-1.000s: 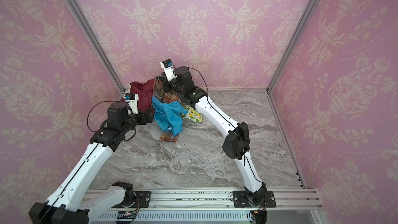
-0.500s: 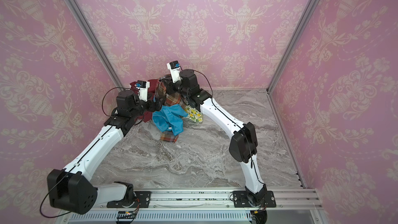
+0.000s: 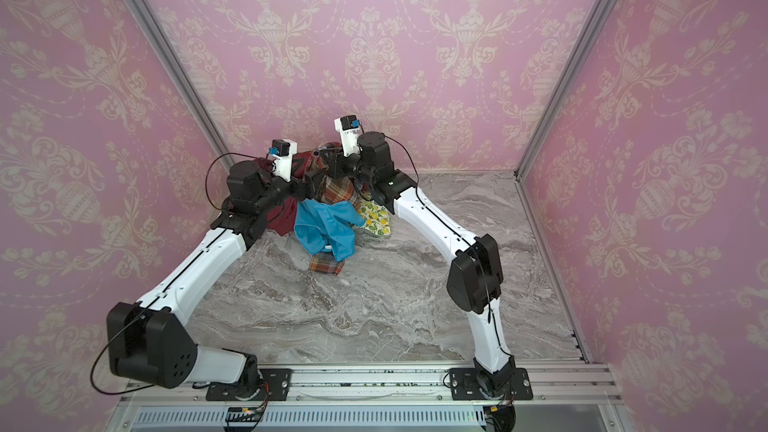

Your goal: Pick out a specific cloth from the pile

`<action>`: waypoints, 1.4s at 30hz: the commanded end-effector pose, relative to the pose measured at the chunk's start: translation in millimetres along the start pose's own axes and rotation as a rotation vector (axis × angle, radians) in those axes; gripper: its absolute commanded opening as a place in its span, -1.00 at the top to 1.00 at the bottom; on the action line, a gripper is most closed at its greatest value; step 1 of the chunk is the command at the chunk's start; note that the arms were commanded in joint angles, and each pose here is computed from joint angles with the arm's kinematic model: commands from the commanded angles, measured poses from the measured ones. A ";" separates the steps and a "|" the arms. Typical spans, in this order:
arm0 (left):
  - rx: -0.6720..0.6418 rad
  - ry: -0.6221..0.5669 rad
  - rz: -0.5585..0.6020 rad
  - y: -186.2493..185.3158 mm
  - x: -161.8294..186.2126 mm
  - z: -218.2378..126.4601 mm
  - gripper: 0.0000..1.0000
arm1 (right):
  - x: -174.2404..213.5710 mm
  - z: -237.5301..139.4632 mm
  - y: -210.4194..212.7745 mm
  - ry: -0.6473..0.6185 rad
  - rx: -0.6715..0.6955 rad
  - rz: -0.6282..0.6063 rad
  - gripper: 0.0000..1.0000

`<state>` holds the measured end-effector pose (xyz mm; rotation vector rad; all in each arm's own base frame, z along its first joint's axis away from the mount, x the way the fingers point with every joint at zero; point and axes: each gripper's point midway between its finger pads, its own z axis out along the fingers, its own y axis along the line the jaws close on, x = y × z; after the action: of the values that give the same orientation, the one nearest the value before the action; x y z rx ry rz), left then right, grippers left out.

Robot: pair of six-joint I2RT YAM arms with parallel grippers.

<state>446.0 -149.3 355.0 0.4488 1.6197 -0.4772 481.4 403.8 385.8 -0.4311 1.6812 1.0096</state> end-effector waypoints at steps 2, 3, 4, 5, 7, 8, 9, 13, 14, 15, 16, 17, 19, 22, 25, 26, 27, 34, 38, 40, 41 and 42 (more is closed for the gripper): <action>0.033 -0.033 0.057 2.3 -8.9 10.6 -0.51 | -50.4 -17.8 33.7 -0.134 -0.097 -0.012 1.00; 0.034 -0.037 0.056 3.2 -8.6 12.7 -0.44 | -50.3 -17.7 34.2 -0.133 -0.100 -0.010 1.00; 0.031 -0.045 0.054 4.7 -8.8 15.3 -0.31 | -50.0 -17.6 35.0 -0.130 -0.103 -0.009 1.00; 0.025 -0.054 0.049 6.8 -8.9 17.5 -0.19 | -48.6 -17.2 35.0 -0.125 -0.104 -0.009 1.00; 0.018 -0.077 0.043 9.5 -10.3 20.6 -0.04 | -46.9 -17.0 33.0 -0.119 -0.096 -0.007 1.00; 0.016 -0.088 0.041 10.4 -11.6 22.3 0.03 | -45.8 -17.0 32.4 -0.116 -0.094 -0.008 1.00; 0.016 -0.095 0.036 11.2 -12.2 23.6 0.12 | -45.2 -17.2 32.4 -0.113 -0.094 -0.008 1.00; 0.030 -0.126 0.015 12.2 -16.9 28.5 0.64 | -42.0 -17.2 29.9 -0.107 -0.084 -0.007 1.00; 0.033 -0.136 0.008 12.2 -18.8 29.0 0.80 | -40.0 -16.7 28.7 -0.103 -0.081 -0.005 1.00; 0.038 -0.144 0.002 11.2 -20.7 29.2 0.90 | -38.9 -16.0 27.0 -0.101 -0.076 -0.004 1.00; 0.043 -0.148 -0.005 10.8 -21.9 29.4 0.96 | -37.8 -15.7 26.5 -0.099 -0.074 -0.006 1.00; 0.044 -0.150 -0.014 10.8 -23.8 29.3 1.00 | -35.8 -15.3 24.9 -0.095 -0.068 -0.005 1.00; 0.021 -0.156 -0.032 14.2 -28.0 27.7 1.00 | -32.5 -14.4 21.4 -0.086 -0.053 -0.008 1.00; -0.024 -0.179 -0.051 20.7 -37.9 22.4 1.00 | -28.0 -15.3 17.9 -0.072 -0.035 -0.024 0.77; -0.065 -0.196 -0.057 27.1 -48.5 17.6 1.00 | -24.2 -22.4 14.5 -0.067 -0.020 -0.045 0.16; -0.076 -0.205 -0.061 29.0 -52.5 15.9 1.00 | -23.6 -26.5 13.3 -0.071 -0.016 -0.051 0.03; -0.093 -0.215 -0.067 32.1 -56.7 14.0 1.00 | -23.9 -32.8 13.0 -0.079 -0.015 -0.057 -0.09; -0.171 -0.290 -0.116 49.2 -96.5 1.5 1.00 | -0.7 -75.4 -6.6 -0.061 0.069 -0.112 -0.55; -0.203 -0.329 -0.151 57.3 -122.2 -5.1 1.00 | 32.6 -94.8 -25.4 -0.006 0.149 -0.171 -0.64; -0.209 -0.360 -0.164 59.5 -138.9 -10.6 1.00 | 49.2 -103.8 -34.8 0.019 0.189 -0.185 -0.66; -0.210 -0.372 -0.169 60.2 -146.0 -12.8 1.00 | 55.2 -107.4 -37.6 0.027 0.199 -0.190 -0.66; -0.213 -0.383 -0.174 61.4 -153.8 -15.1 1.00 | 63.1 -110.3 -41.2 0.039 0.210 -0.190 -0.67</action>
<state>498.0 -104.5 434.5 0.1008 1.4995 -0.4686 422.6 314.5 332.1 -0.4504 1.7253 0.7689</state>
